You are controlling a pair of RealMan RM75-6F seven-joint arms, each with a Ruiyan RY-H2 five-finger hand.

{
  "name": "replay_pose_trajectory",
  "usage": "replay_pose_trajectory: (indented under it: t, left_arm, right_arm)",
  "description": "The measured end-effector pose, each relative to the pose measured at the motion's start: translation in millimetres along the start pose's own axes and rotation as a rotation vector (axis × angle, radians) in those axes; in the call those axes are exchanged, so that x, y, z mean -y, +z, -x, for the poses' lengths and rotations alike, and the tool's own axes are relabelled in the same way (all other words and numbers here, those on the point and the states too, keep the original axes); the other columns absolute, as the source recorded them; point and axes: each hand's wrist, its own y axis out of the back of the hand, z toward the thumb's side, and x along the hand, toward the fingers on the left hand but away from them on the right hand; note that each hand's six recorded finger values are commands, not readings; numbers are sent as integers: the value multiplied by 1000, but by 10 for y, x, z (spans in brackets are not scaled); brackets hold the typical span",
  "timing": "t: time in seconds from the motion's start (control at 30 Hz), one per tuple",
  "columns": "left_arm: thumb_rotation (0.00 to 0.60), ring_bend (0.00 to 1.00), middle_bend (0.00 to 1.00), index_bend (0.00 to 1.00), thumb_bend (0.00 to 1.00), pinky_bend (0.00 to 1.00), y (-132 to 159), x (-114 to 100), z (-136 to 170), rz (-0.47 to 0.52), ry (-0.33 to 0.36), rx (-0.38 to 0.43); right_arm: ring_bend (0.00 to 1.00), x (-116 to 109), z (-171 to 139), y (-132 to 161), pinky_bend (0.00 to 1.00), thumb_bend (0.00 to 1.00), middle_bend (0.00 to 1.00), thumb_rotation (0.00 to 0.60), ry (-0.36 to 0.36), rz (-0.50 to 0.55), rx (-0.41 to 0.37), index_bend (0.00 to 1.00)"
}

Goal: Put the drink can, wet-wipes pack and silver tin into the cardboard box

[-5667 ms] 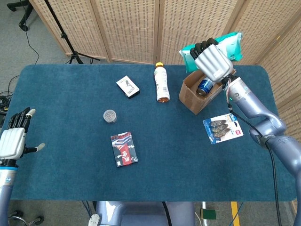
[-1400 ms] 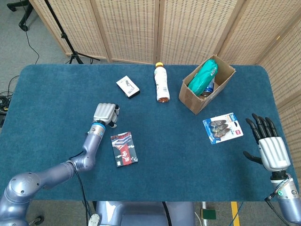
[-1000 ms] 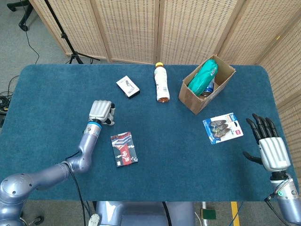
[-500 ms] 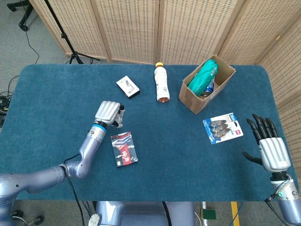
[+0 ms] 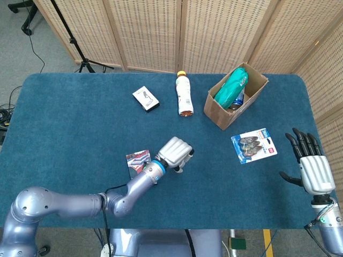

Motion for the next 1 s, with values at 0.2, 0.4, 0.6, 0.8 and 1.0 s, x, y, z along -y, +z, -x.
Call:
replay_pose_trajectory:
  t: [0.2,0.4,0.6,0.8,1.0]
  left_arm:
    - [600,525,582,696,119,632,298,245,-37,-43,-61,72]
    - [600,444,484,607,27,621,416,350,7,-38,-80,111]
    - [600,37,9,93,0,353,511,427,73,23,-131,159]
    - [600,0,0,7,0,280,498,343,143,44,-123,174]
    - [600,0,0,4,0,246,231,109,229,29,-52,125]
  right_arm:
    - [0,-21,0,-20,5,0,0,600,-3,6,5,0]
    - [0,-29,-3,-25,5,0,0,600,-2,7,7,0]
    - [0,-45,-11,-21,5,0,0,600,-5,10,9,0]
    - [0,-45,-16,-13,5,0,0,600,-3,9,7,0]
    - [0,-56,-32,9,5,0,0,600,-5,10,-3,0]
